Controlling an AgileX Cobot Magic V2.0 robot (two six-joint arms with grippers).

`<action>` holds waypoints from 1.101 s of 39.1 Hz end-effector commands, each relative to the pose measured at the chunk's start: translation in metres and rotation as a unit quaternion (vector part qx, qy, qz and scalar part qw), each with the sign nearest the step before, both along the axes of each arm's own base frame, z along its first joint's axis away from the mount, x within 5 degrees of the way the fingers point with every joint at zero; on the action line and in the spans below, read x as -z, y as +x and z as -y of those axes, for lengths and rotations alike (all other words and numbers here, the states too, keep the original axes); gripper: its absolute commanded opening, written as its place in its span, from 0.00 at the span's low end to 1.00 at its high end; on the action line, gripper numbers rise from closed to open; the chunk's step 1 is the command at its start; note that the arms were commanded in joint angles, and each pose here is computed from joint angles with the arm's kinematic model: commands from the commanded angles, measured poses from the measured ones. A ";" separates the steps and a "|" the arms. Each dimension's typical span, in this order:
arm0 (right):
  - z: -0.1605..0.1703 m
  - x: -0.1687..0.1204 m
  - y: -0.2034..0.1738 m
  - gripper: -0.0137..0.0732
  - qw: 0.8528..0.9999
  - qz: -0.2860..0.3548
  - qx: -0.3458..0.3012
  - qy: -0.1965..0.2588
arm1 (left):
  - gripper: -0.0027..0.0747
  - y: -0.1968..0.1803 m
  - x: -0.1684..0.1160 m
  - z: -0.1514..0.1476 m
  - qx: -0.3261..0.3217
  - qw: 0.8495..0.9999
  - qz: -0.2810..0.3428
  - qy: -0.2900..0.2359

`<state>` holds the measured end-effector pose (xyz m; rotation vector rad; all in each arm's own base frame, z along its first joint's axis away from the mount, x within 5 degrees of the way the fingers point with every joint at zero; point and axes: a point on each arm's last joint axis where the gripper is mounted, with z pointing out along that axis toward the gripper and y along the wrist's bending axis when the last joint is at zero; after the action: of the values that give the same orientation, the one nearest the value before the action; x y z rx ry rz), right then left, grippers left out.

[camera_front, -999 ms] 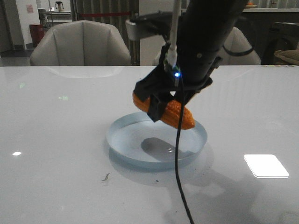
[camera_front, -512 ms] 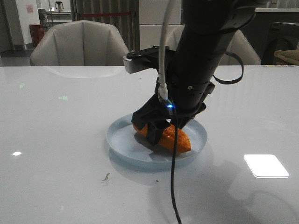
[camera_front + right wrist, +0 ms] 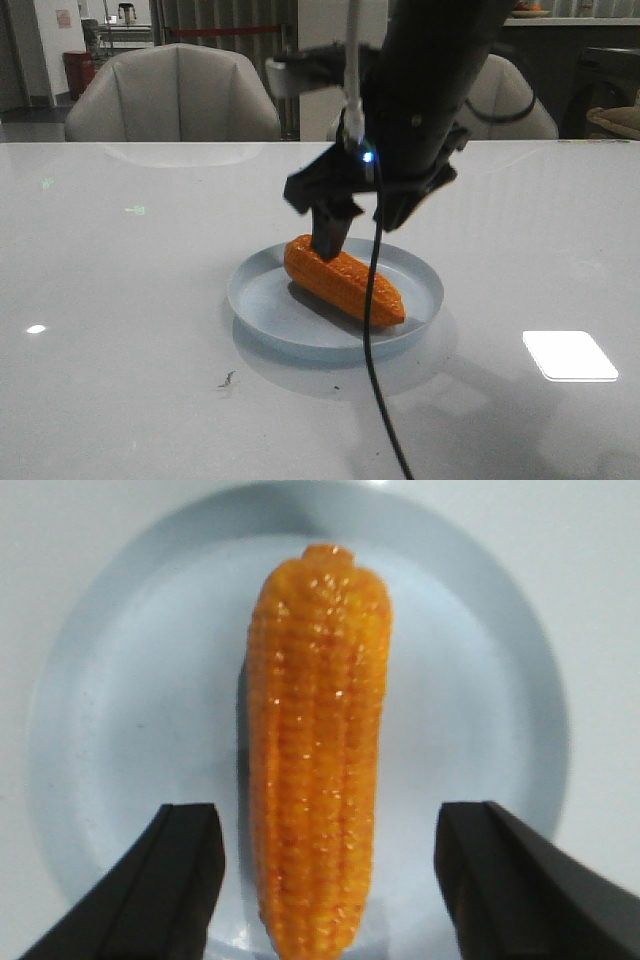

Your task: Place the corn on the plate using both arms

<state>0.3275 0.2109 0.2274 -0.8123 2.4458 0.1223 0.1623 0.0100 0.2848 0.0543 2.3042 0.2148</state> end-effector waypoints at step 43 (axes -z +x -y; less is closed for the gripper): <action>0.203 -0.144 -0.205 0.80 0.934 0.205 0.278 0.090 | 0.32 0.011 -0.025 0.007 0.020 0.992 0.122 -0.037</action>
<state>0.1294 0.0111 0.3586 -0.0324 2.2435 -0.0282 0.1694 0.0058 0.2929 0.0516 2.1853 0.1533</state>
